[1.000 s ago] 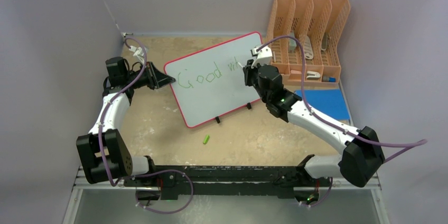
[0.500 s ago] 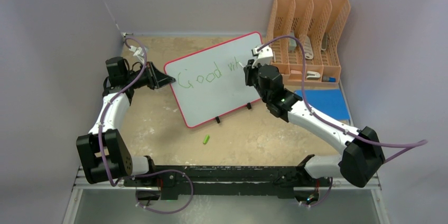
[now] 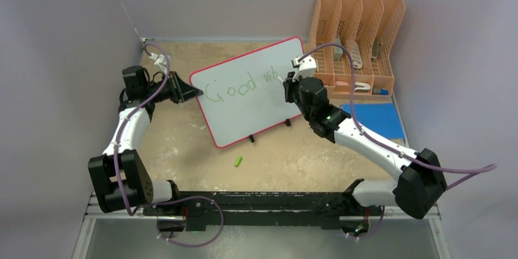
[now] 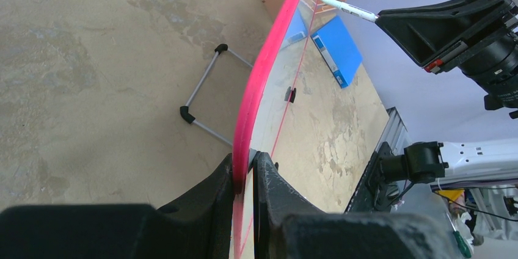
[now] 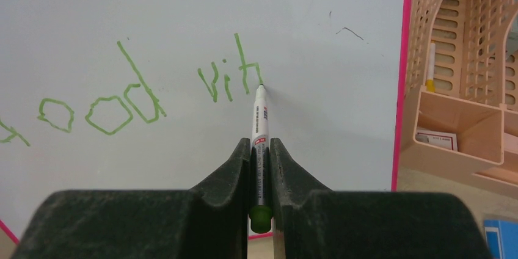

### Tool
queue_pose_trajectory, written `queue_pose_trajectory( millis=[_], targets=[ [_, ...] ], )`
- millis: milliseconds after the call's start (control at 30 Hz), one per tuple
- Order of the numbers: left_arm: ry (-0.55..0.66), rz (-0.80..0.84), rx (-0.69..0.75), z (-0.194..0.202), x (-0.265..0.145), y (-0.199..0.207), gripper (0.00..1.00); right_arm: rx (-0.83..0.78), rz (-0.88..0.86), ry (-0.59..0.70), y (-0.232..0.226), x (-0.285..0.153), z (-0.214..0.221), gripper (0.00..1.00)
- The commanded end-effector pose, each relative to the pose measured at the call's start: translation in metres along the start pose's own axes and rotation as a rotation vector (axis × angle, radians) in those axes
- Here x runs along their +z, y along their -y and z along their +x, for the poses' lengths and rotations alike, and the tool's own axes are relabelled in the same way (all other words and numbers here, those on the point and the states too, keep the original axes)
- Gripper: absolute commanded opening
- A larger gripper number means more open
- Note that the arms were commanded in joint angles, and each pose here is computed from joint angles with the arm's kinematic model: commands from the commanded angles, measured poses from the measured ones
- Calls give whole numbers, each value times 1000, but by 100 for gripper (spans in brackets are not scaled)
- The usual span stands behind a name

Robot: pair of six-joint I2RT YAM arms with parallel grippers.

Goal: Write a sentence on the whiteboard

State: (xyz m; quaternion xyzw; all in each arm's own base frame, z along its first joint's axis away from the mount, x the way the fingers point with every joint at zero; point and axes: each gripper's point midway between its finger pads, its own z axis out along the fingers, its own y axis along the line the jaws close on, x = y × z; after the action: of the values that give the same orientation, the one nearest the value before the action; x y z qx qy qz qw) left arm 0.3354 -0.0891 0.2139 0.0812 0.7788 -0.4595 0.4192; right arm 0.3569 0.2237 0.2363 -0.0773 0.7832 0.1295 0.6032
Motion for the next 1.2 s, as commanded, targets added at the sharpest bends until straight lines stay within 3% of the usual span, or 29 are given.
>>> queue_pose_trajectory(
  millis=[0, 1167],
  targets=[
    [-4, -36, 26, -1, 3, -3, 0, 32, -14, 27, 0, -6, -9, 0],
    [-1, -35, 29, -2, 3, -3, 0, 34, -65, 52, -9, -11, -24, 0]
  ],
)
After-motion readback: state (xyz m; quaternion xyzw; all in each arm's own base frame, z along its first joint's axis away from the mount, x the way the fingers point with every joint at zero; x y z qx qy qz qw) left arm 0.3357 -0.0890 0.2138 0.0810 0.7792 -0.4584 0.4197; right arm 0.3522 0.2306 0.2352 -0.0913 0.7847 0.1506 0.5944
